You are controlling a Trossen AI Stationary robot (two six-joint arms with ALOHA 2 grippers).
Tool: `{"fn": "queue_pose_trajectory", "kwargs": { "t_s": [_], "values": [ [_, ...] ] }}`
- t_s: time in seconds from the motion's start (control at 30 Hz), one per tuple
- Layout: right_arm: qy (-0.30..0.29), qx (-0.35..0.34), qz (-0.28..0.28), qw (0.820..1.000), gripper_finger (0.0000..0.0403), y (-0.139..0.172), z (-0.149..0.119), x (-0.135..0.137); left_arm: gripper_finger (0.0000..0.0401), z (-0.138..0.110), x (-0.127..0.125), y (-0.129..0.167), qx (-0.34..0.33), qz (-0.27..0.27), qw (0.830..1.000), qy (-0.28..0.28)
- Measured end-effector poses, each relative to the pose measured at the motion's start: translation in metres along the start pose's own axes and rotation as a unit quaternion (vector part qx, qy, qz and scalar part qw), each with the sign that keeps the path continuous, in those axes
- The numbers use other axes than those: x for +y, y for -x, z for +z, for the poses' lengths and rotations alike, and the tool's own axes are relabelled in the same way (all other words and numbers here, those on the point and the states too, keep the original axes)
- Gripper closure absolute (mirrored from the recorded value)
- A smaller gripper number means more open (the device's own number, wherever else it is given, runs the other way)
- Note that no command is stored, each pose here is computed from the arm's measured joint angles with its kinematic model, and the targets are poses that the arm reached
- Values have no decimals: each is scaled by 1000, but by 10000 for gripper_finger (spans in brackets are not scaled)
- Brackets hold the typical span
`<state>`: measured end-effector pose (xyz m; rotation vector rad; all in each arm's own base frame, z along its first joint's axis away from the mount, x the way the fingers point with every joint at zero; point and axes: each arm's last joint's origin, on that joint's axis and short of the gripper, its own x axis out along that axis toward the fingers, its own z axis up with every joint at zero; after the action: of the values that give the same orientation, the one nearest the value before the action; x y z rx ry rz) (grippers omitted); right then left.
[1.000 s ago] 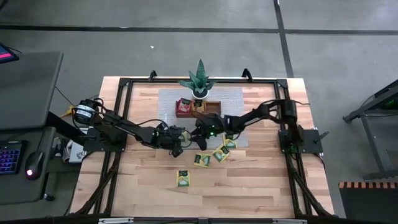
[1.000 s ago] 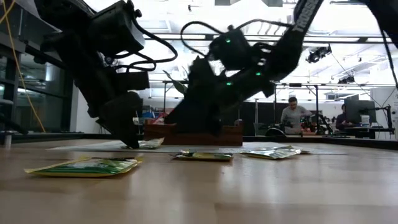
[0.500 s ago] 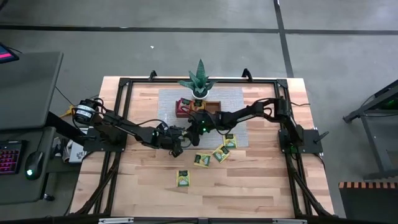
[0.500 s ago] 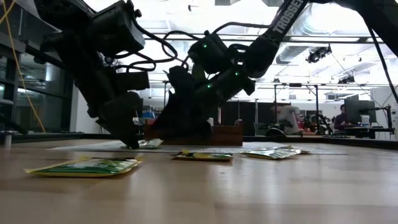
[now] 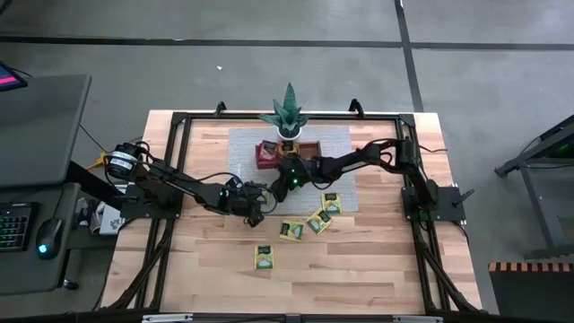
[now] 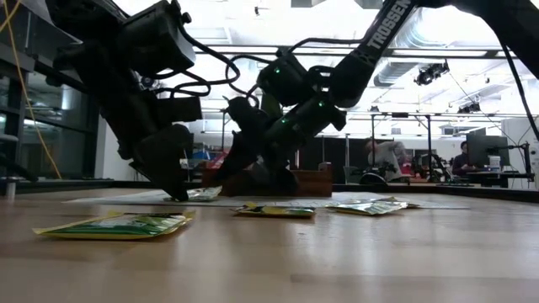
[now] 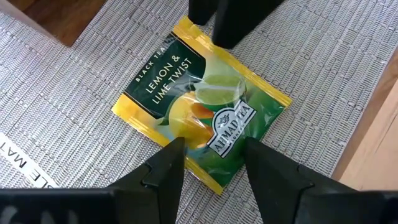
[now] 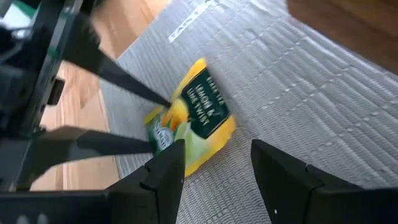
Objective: Pick & Place Tea
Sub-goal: Put the yellow tea bag into the right section of the wooden organizer
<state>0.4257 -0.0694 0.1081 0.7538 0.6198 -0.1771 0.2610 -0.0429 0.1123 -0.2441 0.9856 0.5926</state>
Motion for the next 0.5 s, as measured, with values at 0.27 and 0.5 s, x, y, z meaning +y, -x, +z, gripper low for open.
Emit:
{"fn": "queue_pose_trajectory", "kwargs": {
  "t_s": [0.27, 0.5],
  "values": [
    [-34, -14, -13, 999, 224, 0, 1, 0, 238, 0, 0, 0, -2, 2, 1000, 0],
    [-57, -43, -9, 997, 224, -8, -5, 5, 238, 0, 0, 0, -4, 2, 1000, 1]
  ]
}}
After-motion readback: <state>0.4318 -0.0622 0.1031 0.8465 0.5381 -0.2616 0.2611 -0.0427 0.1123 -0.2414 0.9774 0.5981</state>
